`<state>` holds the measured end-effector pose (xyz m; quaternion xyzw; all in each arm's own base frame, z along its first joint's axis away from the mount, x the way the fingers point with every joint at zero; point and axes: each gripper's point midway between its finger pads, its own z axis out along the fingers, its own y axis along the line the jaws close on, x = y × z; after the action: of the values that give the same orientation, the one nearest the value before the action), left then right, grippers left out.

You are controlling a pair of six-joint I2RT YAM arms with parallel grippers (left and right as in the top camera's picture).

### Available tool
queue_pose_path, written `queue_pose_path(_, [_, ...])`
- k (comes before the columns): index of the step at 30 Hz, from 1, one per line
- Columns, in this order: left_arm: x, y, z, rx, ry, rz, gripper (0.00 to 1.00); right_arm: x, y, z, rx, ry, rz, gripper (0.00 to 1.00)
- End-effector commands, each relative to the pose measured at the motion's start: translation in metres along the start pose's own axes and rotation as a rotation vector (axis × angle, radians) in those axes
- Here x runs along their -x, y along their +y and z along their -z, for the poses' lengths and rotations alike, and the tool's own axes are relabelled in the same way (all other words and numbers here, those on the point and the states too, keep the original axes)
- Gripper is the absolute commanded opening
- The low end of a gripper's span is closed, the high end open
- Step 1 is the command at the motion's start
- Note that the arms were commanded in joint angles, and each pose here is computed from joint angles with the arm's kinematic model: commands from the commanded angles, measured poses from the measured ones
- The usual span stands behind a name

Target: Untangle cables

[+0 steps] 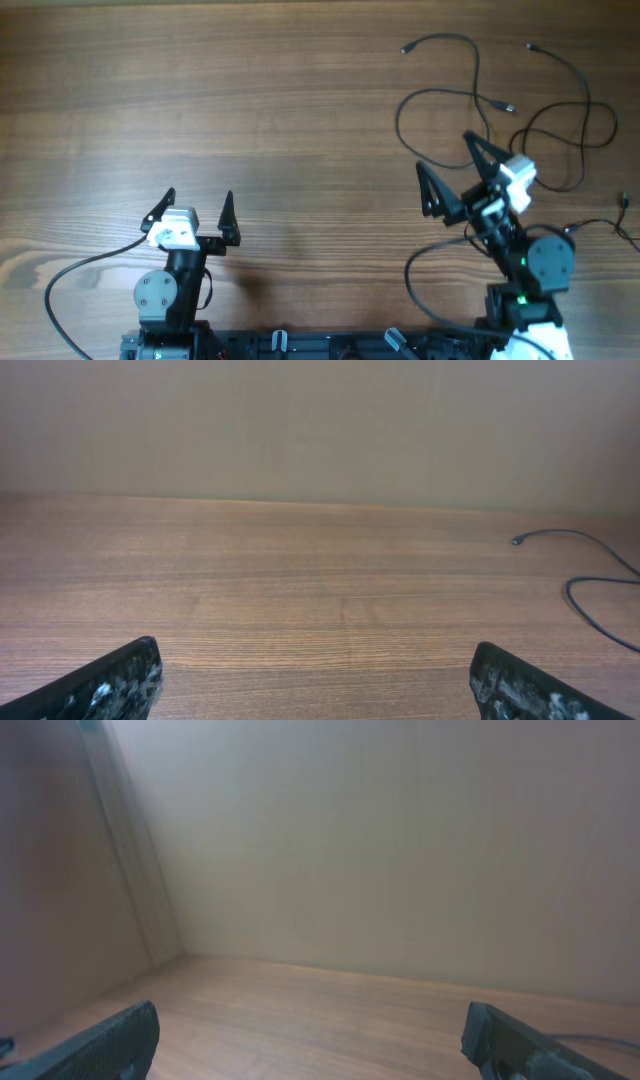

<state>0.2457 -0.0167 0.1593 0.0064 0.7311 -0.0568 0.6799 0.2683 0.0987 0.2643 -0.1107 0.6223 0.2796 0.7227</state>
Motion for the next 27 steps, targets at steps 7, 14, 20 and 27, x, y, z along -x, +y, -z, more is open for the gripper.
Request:
queue_pose_path(7, [-0.001, 0.000, 0.000, -0.002, 0.000, -0.008, 1.00, -0.006, 0.001, 0.041, -0.071, -0.109, 0.036, 1.00])
queue_pose_path(14, [-0.001, 0.000, 0.000, -0.002, 0.000, -0.008, 1.00, -0.034, -0.016, 0.056, -0.186, -0.012, -0.013, 1.00])
queue_pose_path(20, [-0.001, 0.000, 0.000, -0.002, 0.000, -0.008, 1.00, -0.067, -0.048, 0.067, -0.371, 0.106, -0.057, 1.00])
queue_pose_path(27, [-0.001, 0.000, 0.000, -0.002, 0.000, -0.008, 1.00, -0.066, -0.059, 0.072, -0.419, 0.150, 0.190, 1.00])
